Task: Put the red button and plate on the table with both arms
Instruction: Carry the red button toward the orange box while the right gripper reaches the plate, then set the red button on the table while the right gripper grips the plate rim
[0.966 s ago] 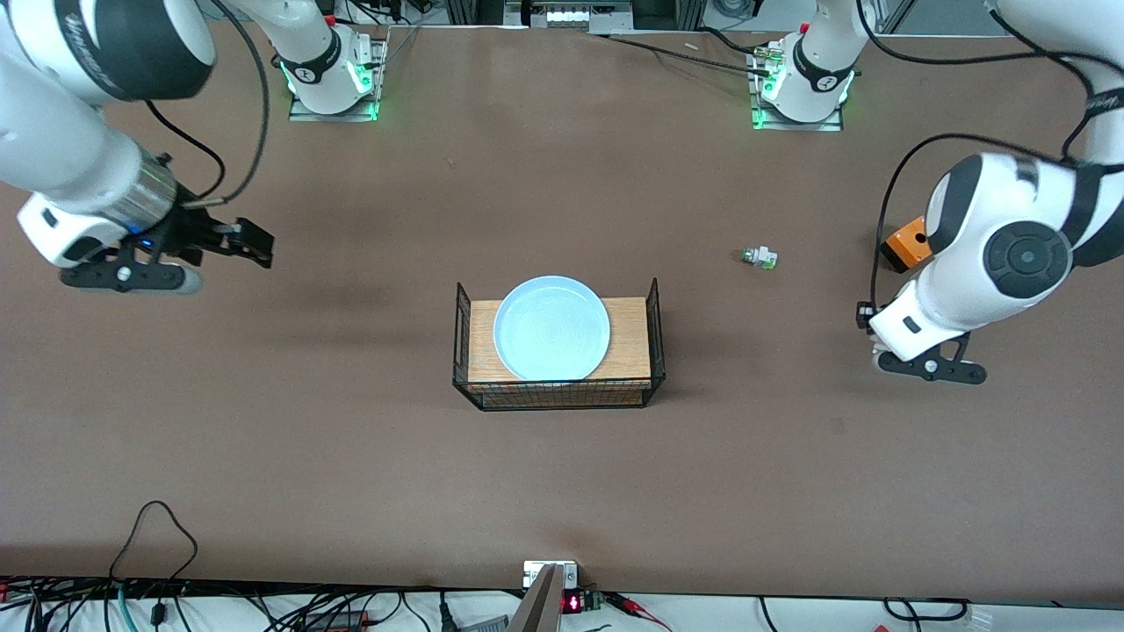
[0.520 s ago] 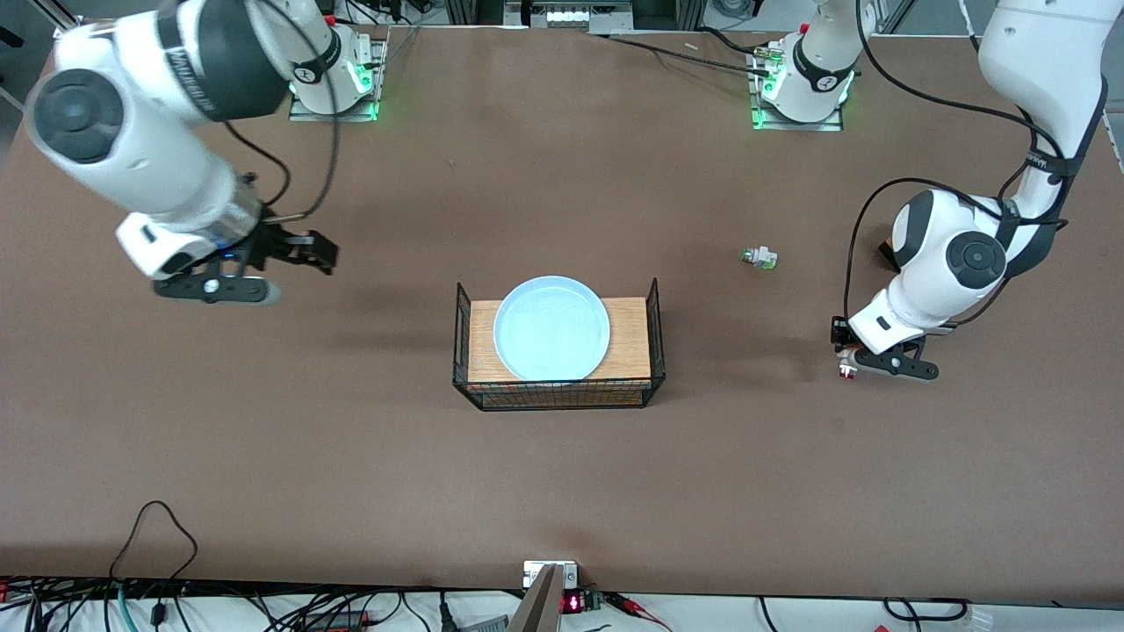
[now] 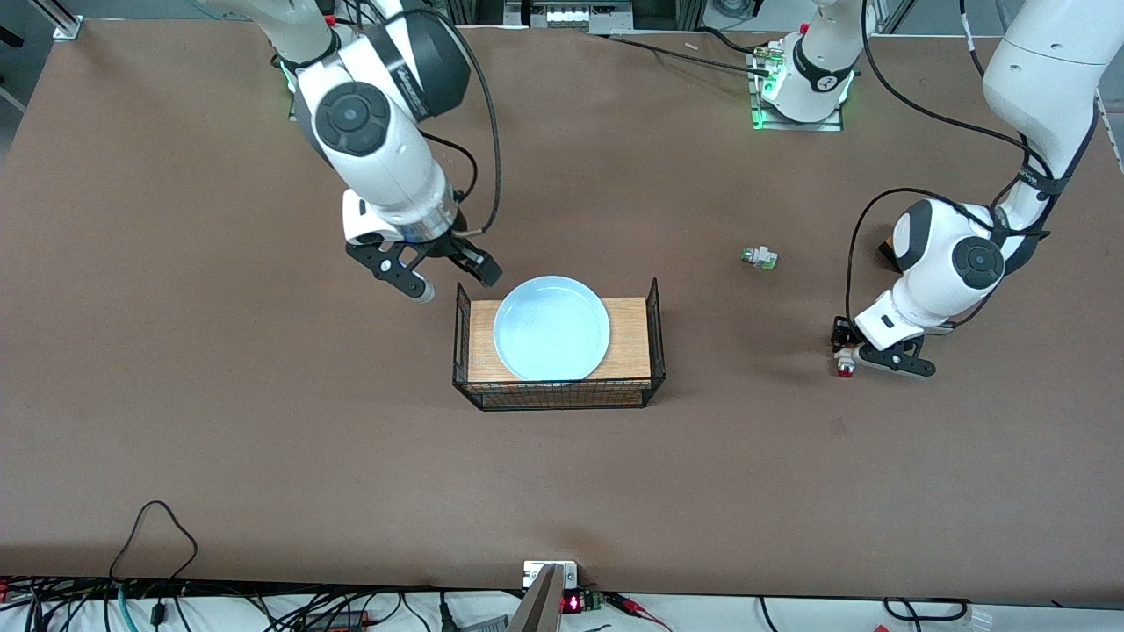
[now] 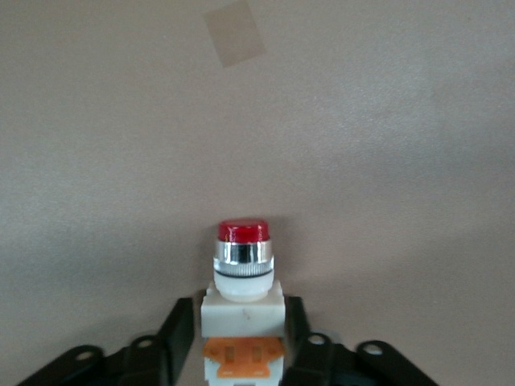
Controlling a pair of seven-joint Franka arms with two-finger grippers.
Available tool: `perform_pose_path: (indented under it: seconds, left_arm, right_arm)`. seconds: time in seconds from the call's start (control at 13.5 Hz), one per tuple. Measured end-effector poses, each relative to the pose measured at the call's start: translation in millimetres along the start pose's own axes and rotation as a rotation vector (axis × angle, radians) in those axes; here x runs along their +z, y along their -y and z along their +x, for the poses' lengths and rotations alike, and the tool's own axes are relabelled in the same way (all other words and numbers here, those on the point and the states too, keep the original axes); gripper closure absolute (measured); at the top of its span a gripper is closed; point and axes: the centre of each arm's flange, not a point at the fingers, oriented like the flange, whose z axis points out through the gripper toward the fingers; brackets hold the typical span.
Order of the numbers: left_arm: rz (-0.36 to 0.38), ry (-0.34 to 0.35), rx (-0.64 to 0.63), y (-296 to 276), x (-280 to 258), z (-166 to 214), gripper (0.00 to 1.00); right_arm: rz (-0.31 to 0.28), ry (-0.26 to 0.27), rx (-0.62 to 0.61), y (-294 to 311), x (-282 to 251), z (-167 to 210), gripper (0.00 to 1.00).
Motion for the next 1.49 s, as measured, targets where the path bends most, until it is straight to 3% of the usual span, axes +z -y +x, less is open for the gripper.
perform_pose_path:
  seconds: [0.3, 0.45, 0.67, 0.82, 0.97, 1.19, 1.34, 1.49]
  left_arm:
    - [0.018, -0.011, 0.008, 0, -21, 10, 0.01]
    - [0.045, 0.041, 0.025, -4, -58, 24, 0.00]
    - [0.082, 0.190, 0.047, -24, -140, 53, 0.00]
    - [0.094, 0.271, 0.045, -37, -192, 67, 0.00]
    - [0.096, 0.330, 0.045, -47, -240, 76, 0.00]
    - [0.099, 0.330, 0.035, -53, -307, 87, 0.00]
    - [0.080, 0.300, 0.016, -58, -336, 89, 0.00]
    - [0.027, 0.275, -0.045, -60, -353, 84, 0.00]
  right_arm:
    - [0.039, -0.012, 0.203, 18, 44, 4, 0.00]
    - [0.035, -0.011, 0.212, 22, 62, -3, 0.00]
    - [0.032, -0.011, 0.207, 26, 75, -9, 0.00]
    - [0.038, -0.012, 0.204, 28, 75, -11, 0.07]
    - [0.038, -0.012, 0.203, 28, 75, -13, 0.31]
    - [0.034, -0.010, 0.199, 29, 77, -19, 0.66]
    - [0.028, -0.009, 0.193, 30, 81, -23, 0.71]
    - [0.024, -0.009, 0.188, 30, 84, -27, 0.89]
